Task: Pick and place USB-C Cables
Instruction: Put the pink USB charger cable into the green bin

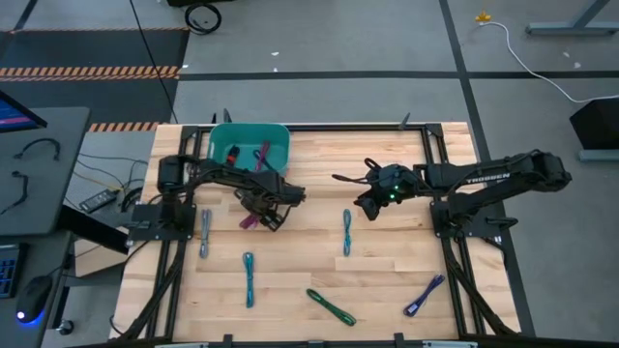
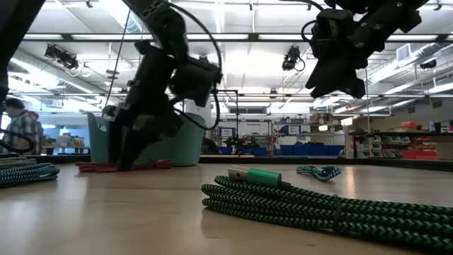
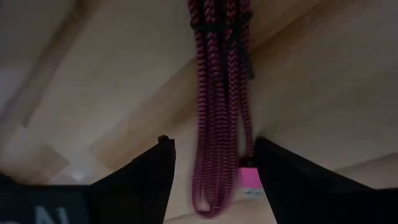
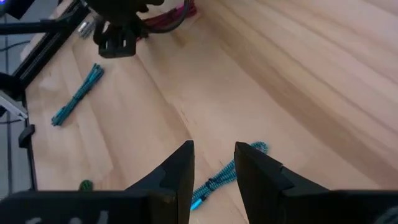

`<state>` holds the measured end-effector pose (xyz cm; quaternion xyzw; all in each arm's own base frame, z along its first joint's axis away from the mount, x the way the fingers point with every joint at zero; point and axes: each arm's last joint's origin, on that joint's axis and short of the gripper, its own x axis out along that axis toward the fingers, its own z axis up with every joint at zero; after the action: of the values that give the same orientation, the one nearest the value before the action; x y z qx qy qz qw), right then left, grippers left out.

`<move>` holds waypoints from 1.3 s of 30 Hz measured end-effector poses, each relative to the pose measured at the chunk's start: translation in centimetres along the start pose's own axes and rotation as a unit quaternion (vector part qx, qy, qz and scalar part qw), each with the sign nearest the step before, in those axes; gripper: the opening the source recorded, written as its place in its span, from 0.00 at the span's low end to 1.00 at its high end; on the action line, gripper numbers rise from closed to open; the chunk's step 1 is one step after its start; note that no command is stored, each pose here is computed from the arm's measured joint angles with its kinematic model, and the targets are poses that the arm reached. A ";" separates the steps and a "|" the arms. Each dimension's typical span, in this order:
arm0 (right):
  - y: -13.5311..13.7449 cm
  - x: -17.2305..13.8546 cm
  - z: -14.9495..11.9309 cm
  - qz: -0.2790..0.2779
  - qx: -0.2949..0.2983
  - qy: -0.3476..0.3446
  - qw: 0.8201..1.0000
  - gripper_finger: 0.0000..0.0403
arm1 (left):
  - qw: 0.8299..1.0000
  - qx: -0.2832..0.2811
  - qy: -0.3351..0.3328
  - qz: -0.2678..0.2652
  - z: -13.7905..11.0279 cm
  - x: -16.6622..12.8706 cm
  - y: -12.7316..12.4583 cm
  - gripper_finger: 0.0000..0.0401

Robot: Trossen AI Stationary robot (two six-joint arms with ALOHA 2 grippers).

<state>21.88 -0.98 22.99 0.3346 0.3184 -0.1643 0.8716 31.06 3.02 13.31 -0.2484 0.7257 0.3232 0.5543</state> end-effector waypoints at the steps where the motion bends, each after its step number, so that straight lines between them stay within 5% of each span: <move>1: 0.1 0.0 0.0 -0.003 0.001 -0.005 1.000 0.29 | 1.000 -0.001 -0.003 -0.005 -0.2 0.4 0.1 0.56; 10: 0.3 0.0 0.3 -0.021 0.023 -0.052 0.998 0.29 | 0.998 -0.012 -0.019 -0.050 -0.1 1.8 0.7 0.49; 21: 0.7 -0.2 1.2 -0.023 0.035 -0.121 0.992 0.29 | 0.997 0.026 -0.024 -0.071 0.5 1.8 1.1 0.05; 31: 0.4 -0.2 1.5 -0.033 0.038 -0.133 0.990 0.29 | 0.988 0.018 -0.108 -0.110 -1.2 -2.9 2.7 0.07; 39: 0.0 -0.2 1.9 -0.041 0.043 -0.138 0.989 0.29 | 0.958 0.011 -0.143 -0.246 -4.7 -8.8 5.4 0.08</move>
<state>22.59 -2.24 24.18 0.3323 0.2012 -0.2584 0.8845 26.45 3.15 23.67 -0.3643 0.5586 0.2007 0.7176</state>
